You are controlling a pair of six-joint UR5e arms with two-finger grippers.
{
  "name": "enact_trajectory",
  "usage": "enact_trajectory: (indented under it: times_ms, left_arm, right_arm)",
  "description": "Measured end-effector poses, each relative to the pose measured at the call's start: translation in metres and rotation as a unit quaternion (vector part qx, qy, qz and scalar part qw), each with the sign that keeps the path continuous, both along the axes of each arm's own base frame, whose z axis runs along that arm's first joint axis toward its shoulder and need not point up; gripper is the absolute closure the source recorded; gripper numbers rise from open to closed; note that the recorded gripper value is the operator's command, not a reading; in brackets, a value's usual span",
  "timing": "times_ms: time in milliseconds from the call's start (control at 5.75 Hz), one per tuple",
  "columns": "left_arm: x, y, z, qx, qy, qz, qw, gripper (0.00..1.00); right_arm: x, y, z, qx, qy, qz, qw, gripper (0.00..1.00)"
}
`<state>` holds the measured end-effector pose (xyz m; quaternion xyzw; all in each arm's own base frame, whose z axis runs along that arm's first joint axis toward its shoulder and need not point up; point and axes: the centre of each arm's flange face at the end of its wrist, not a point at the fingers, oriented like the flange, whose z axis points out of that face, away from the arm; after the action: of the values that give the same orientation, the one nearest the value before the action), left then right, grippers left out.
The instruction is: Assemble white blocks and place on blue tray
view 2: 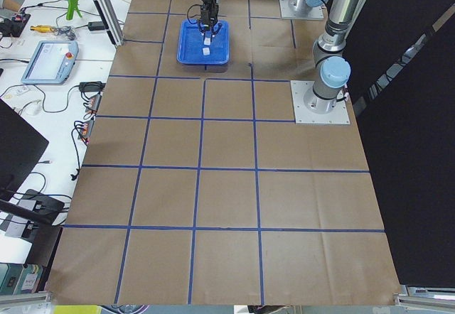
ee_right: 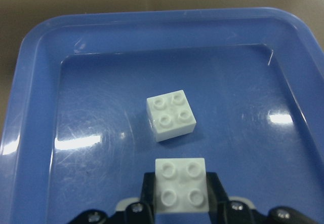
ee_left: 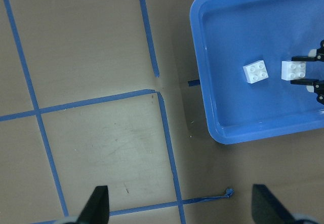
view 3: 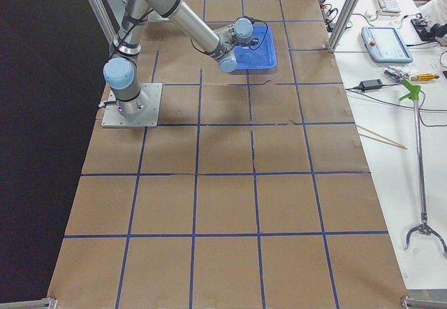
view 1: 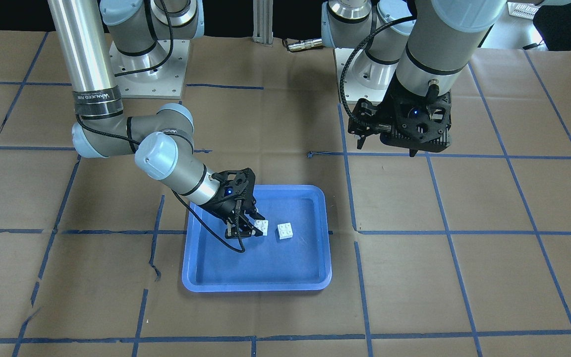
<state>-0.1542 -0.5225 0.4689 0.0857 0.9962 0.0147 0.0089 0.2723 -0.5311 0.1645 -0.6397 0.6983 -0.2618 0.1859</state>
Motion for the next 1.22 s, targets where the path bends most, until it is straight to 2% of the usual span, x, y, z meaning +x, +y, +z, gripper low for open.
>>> enact_trajectory:
  times_ms: [1217]
  left_arm:
    - [0.001,-0.001,0.000,-0.001,0.003,0.003,1.0000,0.01]
  right_arm:
    - [0.020,-0.004,-0.006,0.009,-0.002,0.002,1.0000,0.69]
